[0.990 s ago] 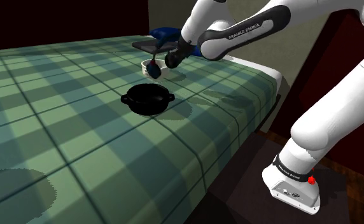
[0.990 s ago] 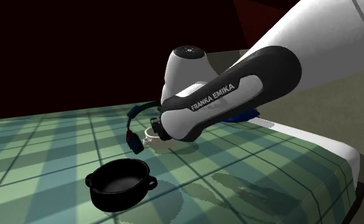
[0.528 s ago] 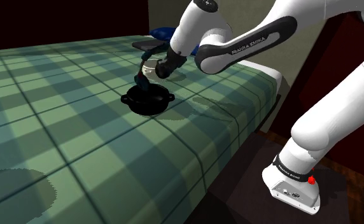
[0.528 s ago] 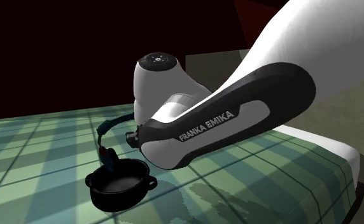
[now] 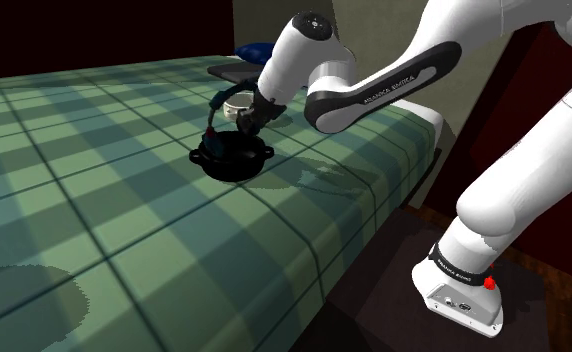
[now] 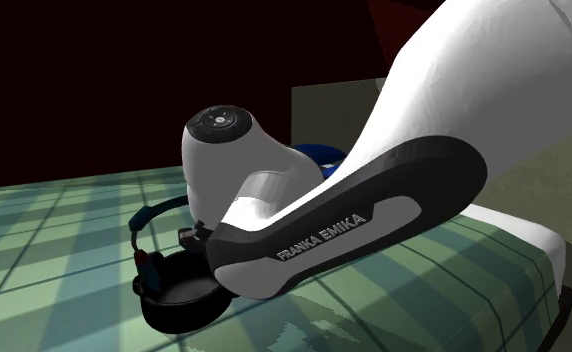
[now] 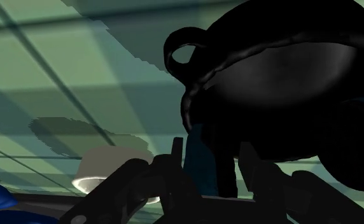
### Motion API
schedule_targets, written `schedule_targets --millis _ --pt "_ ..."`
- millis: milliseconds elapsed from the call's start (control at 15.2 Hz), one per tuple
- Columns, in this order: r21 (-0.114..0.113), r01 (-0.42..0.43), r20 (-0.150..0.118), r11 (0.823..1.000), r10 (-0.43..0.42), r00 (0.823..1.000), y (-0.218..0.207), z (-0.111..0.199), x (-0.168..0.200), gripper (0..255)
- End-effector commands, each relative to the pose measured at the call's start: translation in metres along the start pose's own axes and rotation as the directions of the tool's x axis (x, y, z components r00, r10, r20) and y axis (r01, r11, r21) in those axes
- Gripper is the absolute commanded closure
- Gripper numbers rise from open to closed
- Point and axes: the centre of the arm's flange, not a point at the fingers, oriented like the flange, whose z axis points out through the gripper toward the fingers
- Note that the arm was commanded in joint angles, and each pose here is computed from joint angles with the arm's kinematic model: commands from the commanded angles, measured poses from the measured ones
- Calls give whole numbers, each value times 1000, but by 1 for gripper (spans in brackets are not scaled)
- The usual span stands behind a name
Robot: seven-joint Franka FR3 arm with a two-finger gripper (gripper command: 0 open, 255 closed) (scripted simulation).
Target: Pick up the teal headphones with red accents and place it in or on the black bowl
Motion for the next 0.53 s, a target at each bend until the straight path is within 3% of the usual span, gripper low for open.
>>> schedule_targets --millis 0,264,330,462 --pt "0 0 -1 1000 0 1000 0 0 -1 255" --pt "0 0 -1 1000 0 1000 0 0 -1 255" --pt "0 0 -1 1000 0 1000 -1 0 -1 0" --pt "0 0 -1 1000 0 1000 0 0 -1 0"
